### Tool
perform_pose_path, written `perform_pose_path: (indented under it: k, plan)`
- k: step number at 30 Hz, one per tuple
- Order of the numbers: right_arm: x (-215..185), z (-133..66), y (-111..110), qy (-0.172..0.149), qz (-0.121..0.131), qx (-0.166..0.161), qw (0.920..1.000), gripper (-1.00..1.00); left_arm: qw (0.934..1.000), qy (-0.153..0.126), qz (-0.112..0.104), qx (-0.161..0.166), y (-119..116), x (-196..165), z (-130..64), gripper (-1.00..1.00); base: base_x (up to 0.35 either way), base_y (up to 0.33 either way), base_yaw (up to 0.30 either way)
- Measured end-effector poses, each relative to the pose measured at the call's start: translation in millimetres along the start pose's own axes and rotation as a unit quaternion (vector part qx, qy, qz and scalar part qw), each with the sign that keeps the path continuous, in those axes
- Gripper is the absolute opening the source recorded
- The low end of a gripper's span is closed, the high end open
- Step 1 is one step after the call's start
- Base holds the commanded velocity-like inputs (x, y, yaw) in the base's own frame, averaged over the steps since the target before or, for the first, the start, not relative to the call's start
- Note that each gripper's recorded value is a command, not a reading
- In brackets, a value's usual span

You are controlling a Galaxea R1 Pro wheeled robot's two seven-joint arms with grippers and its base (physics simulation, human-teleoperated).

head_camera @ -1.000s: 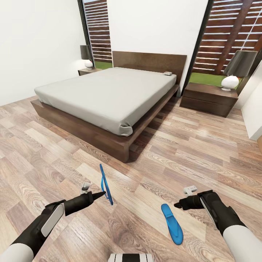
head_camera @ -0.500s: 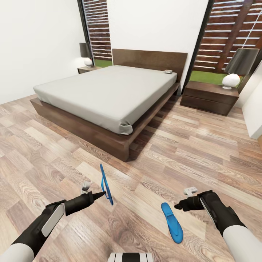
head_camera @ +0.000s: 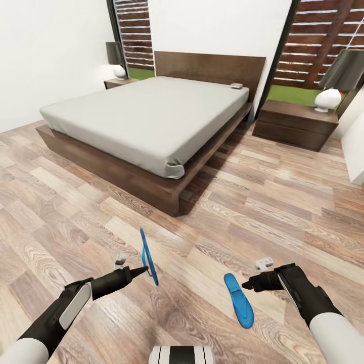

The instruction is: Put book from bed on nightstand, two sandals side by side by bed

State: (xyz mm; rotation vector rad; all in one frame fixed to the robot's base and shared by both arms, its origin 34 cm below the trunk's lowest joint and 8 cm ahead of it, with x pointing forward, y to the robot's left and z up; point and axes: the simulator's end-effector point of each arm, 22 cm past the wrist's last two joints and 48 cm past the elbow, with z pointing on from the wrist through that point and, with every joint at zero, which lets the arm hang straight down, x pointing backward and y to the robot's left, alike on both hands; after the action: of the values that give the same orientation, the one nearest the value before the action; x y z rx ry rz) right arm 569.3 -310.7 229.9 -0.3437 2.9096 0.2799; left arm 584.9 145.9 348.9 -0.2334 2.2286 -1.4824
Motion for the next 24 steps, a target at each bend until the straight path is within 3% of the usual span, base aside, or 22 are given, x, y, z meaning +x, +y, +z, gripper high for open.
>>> perform_pose_path:
  k: [6,12,16,24]
  plan:
    - [20,12.4,0,0.031,0.016,-0.005,0.9994,1.00,0.9999,0.006,-0.011,-0.005,11,7,2.5,-1.00,0.000,0.000,0.000]
    - [58,21.0,7,0.107,0.061,-0.010,0.9923,1.00,0.9997,0.011,-0.021,-0.008,22,14,4.8,-1.00,0.000,0.000,0.000]
    - [62,32.7,28,0.119,0.065,-0.026,0.9905,1.00,0.9995,0.014,-0.027,-0.011,29,19,6.2,-1.00,0.000,0.000,0.000]
    - [71,45.8,32,0.129,0.065,-0.031,0.9890,1.00,0.9988,0.021,-0.041,-0.018,44,29,8.7,-1.00,0.000,0.000,0.000]
